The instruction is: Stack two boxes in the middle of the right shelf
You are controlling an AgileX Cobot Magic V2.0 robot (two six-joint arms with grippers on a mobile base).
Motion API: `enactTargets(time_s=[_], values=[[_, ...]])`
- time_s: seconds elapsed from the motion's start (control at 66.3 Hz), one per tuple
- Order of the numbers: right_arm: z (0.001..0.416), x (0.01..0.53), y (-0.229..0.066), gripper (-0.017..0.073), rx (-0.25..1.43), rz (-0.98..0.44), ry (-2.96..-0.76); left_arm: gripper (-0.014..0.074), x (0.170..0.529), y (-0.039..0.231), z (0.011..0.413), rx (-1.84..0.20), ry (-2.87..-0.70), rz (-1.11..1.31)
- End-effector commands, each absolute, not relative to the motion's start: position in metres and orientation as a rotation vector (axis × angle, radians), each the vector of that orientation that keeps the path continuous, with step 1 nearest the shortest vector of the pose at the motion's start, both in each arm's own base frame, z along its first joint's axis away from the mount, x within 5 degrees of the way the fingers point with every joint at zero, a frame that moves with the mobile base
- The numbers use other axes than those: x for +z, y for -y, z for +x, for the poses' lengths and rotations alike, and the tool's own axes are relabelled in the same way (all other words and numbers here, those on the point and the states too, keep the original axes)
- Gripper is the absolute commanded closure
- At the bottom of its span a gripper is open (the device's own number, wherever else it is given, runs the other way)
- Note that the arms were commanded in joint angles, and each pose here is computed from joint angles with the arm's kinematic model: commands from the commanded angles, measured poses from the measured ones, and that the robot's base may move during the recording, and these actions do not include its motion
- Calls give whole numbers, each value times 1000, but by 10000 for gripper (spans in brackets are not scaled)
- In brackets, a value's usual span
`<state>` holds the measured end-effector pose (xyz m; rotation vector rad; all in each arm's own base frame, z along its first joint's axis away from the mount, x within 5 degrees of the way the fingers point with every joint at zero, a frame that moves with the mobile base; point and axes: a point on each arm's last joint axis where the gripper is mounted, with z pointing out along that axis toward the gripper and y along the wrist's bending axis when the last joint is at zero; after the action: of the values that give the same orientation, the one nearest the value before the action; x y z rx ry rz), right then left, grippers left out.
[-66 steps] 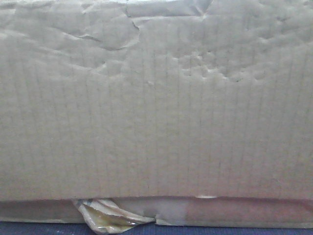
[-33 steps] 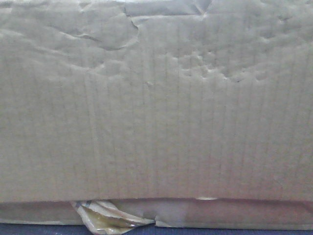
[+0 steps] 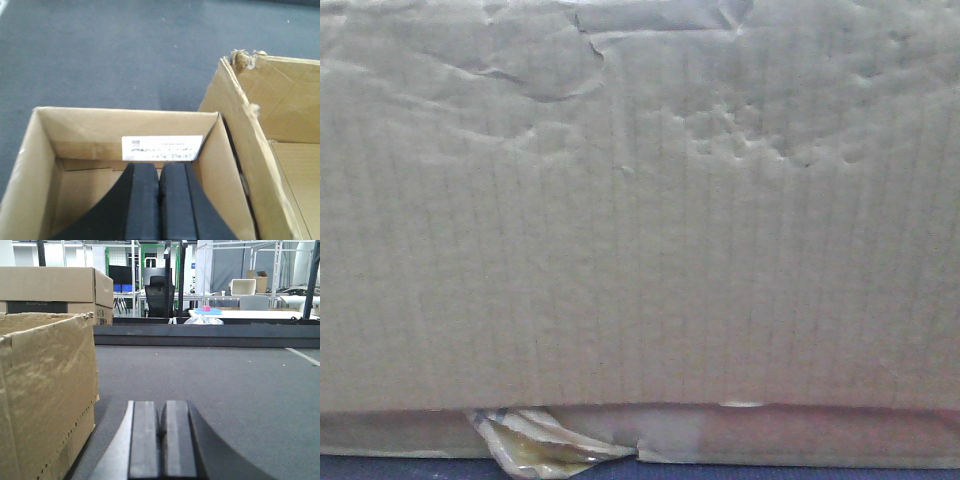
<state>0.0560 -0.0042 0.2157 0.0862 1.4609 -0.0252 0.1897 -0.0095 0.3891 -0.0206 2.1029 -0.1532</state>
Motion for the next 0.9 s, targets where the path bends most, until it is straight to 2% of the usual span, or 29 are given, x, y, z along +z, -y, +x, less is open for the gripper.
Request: enactTargets(time_s=[0.0,0.09,0.226,0.347,0.603,0.708,0.844,0.889], values=[[56,217,4,728,-29,89,-1435,687,391,5,205,-164,-2160,-61],[56,217,4,728,-29,89,-1435,687,388,-7,219,-143,-2276,-115],[56,217,4,728,-29,89,-1435,687,384,-34,240,-62,-2383,-80],[56,217,4,728,-29,89,-1435,687,374,-50,252,-73,-2465,-61],[56,217,4,728,-29,89,-1435,667,362,-68,271,-33,-2463,-110],[56,217,4,728,-29,89,-1435,554,358,-72,274,23,-2478,-96],[56,217,4,728,-29,89,-1435,301,356,-75,275,67,-2482,-83],[56,217,4,728,-29,89,-1435,253,355,-77,276,84,-2489,-78]])
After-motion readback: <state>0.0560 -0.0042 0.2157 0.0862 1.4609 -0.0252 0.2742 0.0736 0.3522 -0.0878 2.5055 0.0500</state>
